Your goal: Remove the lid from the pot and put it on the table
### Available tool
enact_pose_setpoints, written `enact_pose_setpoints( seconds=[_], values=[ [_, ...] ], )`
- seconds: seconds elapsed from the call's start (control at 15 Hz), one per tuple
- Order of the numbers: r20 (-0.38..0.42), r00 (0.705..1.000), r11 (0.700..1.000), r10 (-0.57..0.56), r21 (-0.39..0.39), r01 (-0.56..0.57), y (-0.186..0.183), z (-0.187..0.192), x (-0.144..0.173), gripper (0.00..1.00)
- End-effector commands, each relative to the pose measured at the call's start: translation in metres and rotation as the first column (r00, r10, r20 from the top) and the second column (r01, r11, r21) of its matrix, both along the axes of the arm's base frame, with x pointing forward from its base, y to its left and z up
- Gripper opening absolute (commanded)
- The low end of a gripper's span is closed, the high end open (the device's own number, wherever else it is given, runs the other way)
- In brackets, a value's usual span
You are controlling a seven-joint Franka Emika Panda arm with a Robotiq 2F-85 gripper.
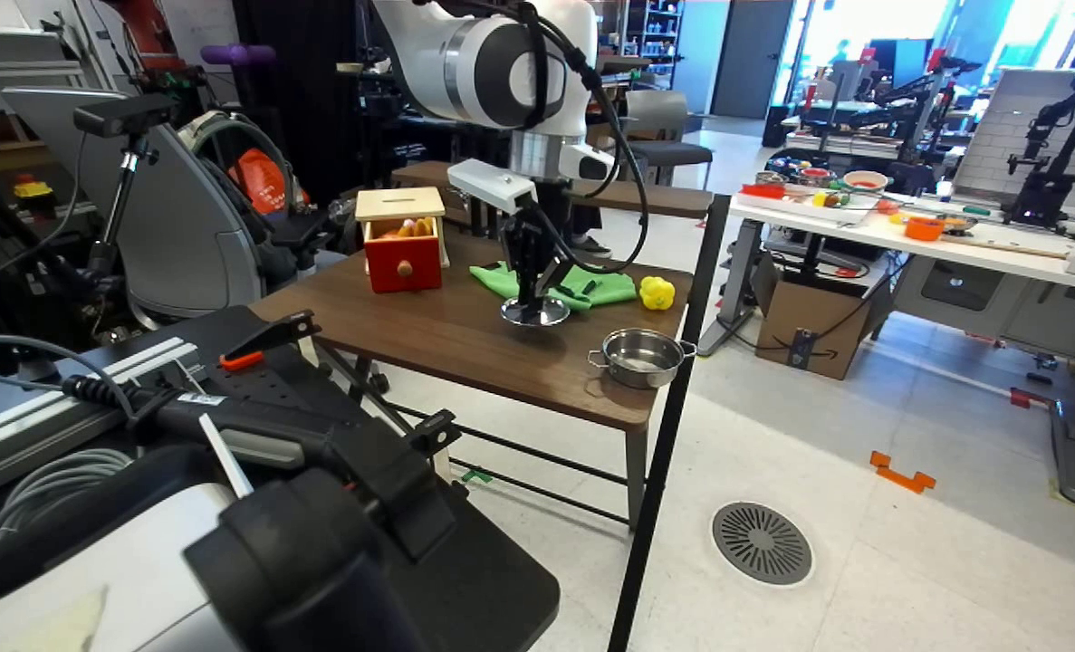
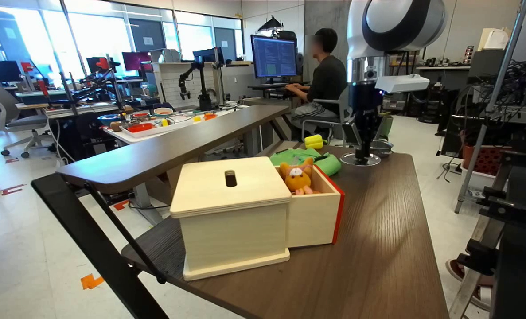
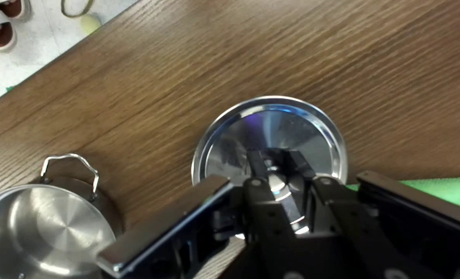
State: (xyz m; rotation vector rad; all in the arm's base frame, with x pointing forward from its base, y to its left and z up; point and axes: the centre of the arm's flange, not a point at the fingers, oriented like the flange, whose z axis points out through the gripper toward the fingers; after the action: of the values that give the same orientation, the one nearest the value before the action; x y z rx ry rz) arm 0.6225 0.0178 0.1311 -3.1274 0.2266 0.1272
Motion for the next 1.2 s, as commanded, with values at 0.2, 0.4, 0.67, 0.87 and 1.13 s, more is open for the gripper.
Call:
enact_pose_setpoints(
  seconds=[0.2,0.4,0.67,0.87,1.13],
  values=[
    [-0.014,1.000,1.000,-0.001,-0.002,0.001,-0.019,0.000,-0.025,0.05],
    [-0.030,0.999,1.000,-0.011,-0.001,0.011,-0.027,-0.010,-0.029,0.05],
    [-0.051,0.999,1.000,-0.019,-0.002,0.019,-0.032,-0.018,-0.033,0.05],
    [-0.060,0.998,1.000,-0.018,-0.010,0.018,-0.034,-0.020,-0.037,0.05],
    [-0.082,0.997,1.000,-0.004,-0.021,0.003,-0.035,-0.031,-0.042,0.05]
  ],
)
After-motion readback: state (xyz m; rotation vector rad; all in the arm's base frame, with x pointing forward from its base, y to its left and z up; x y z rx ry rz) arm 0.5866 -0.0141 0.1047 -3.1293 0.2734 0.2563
